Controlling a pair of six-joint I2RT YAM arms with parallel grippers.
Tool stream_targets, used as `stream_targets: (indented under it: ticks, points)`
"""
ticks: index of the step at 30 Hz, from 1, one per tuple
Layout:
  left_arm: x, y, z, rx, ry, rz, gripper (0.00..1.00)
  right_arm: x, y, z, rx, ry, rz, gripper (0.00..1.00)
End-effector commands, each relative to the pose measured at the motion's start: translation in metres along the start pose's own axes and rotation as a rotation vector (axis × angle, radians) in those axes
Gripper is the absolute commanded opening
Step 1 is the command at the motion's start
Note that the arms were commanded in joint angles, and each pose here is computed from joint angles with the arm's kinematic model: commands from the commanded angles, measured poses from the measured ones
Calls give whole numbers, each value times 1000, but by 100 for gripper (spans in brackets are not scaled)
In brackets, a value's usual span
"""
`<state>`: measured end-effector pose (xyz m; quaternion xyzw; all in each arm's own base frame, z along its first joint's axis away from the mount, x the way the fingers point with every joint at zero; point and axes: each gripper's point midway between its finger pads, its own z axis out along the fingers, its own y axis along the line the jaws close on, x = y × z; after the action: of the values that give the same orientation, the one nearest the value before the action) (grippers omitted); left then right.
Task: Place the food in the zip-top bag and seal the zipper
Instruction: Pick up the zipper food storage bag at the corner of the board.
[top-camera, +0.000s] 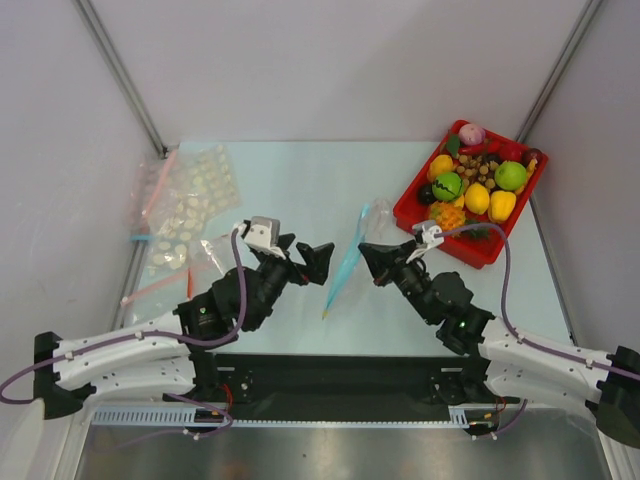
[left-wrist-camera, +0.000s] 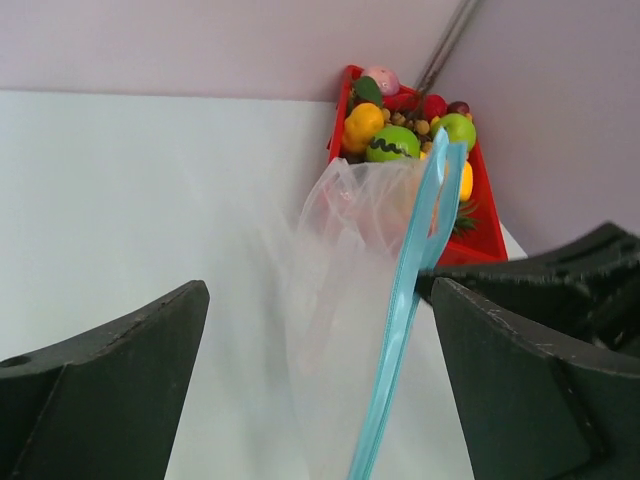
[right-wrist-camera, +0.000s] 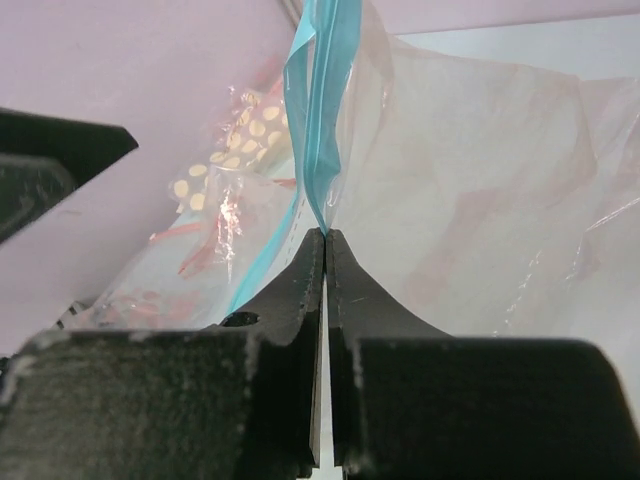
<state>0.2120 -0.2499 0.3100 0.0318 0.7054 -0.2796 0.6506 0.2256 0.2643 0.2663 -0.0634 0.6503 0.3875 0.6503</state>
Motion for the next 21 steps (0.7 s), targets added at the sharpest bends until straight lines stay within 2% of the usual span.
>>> stream_targets:
  ticks: [1, 6, 10, 15, 18, 21]
  points:
    - [2, -22, -2, 133, 37, 109, 98, -3, 0, -6, -45, 18, 81, 0]
    - [33, -41, 12, 192, 139, 198, 99, -5, -10, -7, -40, 15, 104, 0]
    - [50, -60, 18, 281, 211, 187, 89, -1, -8, -7, -70, 47, 80, 0]
    - [58, -66, 19, 320, 231, 183, 85, 0, -12, -6, -57, 58, 82, 0]
    - [62, -62, 24, 295, 245, 186, 80, -1, -11, -6, -64, 58, 86, 0]
    - [67, -58, 28, 271, 267, 184, 68, 1, -12, -6, -60, 62, 88, 0]
